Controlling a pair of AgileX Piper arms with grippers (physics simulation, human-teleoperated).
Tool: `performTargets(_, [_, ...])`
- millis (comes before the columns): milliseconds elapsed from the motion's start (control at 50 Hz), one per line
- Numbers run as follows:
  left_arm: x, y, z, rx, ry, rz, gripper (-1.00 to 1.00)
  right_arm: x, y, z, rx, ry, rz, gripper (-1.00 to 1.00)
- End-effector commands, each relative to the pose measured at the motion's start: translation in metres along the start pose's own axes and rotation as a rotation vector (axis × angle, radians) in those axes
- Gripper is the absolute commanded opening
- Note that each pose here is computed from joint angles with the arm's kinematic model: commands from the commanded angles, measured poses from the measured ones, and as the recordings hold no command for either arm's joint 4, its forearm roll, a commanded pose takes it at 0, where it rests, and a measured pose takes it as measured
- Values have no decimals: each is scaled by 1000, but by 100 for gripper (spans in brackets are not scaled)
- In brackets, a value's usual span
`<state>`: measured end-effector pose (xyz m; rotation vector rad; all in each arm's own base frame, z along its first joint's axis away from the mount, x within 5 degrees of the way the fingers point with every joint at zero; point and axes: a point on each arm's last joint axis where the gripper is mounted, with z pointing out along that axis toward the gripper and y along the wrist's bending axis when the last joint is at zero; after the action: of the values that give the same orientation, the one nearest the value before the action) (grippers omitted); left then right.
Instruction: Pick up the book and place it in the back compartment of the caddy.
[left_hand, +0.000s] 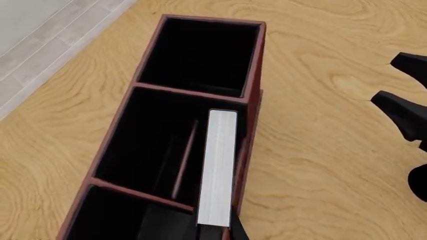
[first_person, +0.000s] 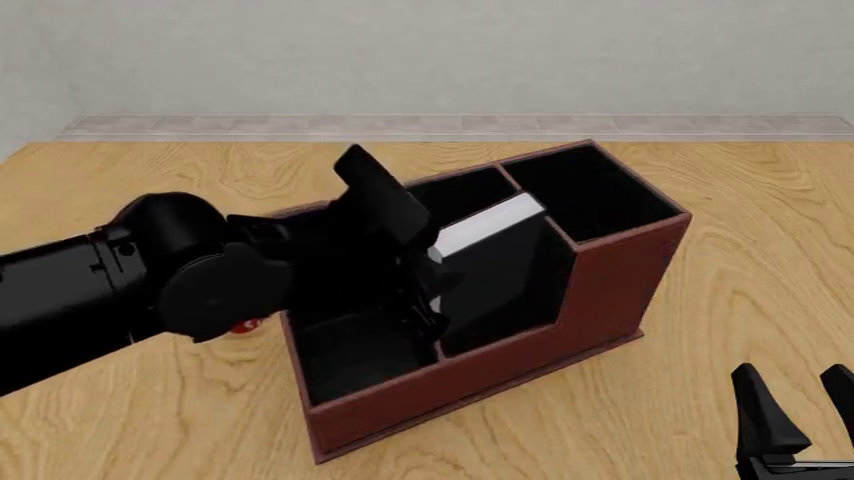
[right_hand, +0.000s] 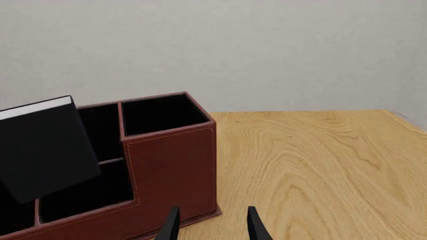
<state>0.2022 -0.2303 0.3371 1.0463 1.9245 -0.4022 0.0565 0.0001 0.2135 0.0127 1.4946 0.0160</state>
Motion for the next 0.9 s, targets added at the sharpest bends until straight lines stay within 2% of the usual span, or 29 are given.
performTargets(20, [-1,9,9,-27,-23,17,-100,0,0,0,0,0,0,100])
performTargets(200, [-9,9,8,-28,-55,-5,-100,0,0,0,0,0,0,100])
performTargets(440, [-13,5,16,-16,-49,2,-100,0,0,0,0,0,0,100])
performTargets(900, [0,5,42,-16,-18,-22,-100,0,0,0,0,0,0,100])
